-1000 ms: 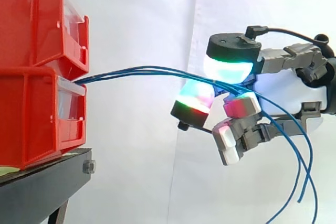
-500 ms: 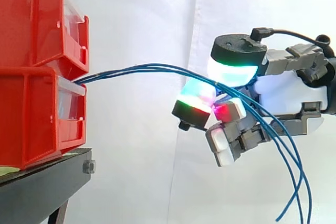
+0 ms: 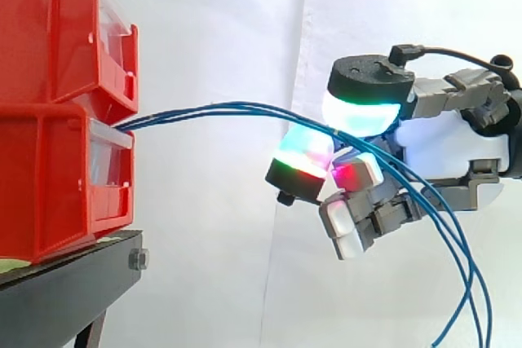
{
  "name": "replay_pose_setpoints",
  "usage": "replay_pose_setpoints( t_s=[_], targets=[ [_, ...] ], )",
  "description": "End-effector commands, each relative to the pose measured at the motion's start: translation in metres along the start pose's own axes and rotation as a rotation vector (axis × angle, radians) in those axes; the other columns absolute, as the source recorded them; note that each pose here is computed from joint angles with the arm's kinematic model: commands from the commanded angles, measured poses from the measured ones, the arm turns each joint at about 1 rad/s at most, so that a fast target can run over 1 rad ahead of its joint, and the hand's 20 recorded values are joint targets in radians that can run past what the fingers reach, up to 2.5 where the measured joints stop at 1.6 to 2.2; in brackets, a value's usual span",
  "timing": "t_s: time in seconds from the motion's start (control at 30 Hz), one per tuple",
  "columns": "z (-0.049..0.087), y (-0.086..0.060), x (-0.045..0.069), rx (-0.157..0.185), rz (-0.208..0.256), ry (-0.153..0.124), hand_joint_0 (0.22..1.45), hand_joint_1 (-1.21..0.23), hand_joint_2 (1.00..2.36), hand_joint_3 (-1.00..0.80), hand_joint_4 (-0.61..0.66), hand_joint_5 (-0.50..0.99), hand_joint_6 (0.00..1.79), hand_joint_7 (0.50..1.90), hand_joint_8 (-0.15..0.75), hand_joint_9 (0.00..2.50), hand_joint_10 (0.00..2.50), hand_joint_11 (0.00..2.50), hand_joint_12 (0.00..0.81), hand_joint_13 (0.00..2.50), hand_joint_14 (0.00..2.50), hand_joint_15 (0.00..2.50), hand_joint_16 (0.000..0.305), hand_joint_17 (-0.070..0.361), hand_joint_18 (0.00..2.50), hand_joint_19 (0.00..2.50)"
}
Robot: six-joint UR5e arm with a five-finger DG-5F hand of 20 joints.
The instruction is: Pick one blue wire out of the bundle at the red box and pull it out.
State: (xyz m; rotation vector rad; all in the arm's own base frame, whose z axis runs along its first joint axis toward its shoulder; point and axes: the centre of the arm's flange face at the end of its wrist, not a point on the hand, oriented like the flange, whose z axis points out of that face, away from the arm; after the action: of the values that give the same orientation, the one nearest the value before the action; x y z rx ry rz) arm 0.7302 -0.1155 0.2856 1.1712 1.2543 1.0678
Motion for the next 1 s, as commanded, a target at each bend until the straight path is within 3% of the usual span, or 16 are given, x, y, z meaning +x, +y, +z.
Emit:
replay_pose_setpoints(
  t_s=[0.0,0.3,0.5,0.67,0.73,0.97],
  targets=[
    [0.0003,0.0003,-0.0004,-0.002,0.0,0.003,0.64,-0.73,1.01,-0.12,0.36,-0.14,0.76,0.82,0.3,1.05,0.02,0.76,0.39,0.85,0.02,0.56,0.066,0.148,0.63,0.58],
    [0.0,0.001,0.0011,-0.004,0.0,0.009,0.66,-0.64,1.01,-0.1,0.36,-0.1,0.63,1.01,0.294,1.09,0.02,0.75,0.383,0.85,0.02,0.55,0.064,0.145,0.62,0.59],
    [0.0,0.0009,0.0009,-0.004,0.0,0.008,0.65,-0.64,1.01,-0.03,0.39,-0.11,0.68,0.93,0.3,1.1,0.03,0.77,0.395,0.86,0.02,0.56,0.066,0.149,0.63,0.58],
    [-0.0001,0.0008,-0.0002,-0.003,0.0,0.006,0.6,-0.72,1.01,-0.06,0.41,-0.11,0.74,0.87,0.324,1.12,0.02,0.77,0.421,0.88,0.02,0.55,0.072,0.163,0.67,0.57],
    [0.0004,0.0005,0.0001,-0.004,0.0,0.008,0.59,-0.74,1.01,-0.11,0.39,-0.12,0.8,0.8,0.326,1.12,0.02,0.77,0.42,0.88,0.02,0.54,0.072,0.162,0.66,0.58],
    [0.0001,-0.0003,0.0001,-0.002,0.0,0.008,0.58,-0.72,1.01,-0.14,0.32,-0.13,0.86,0.81,0.321,1.13,0.03,0.79,0.416,0.87,0.02,0.55,0.071,0.16,0.65,0.58]
  ],
)
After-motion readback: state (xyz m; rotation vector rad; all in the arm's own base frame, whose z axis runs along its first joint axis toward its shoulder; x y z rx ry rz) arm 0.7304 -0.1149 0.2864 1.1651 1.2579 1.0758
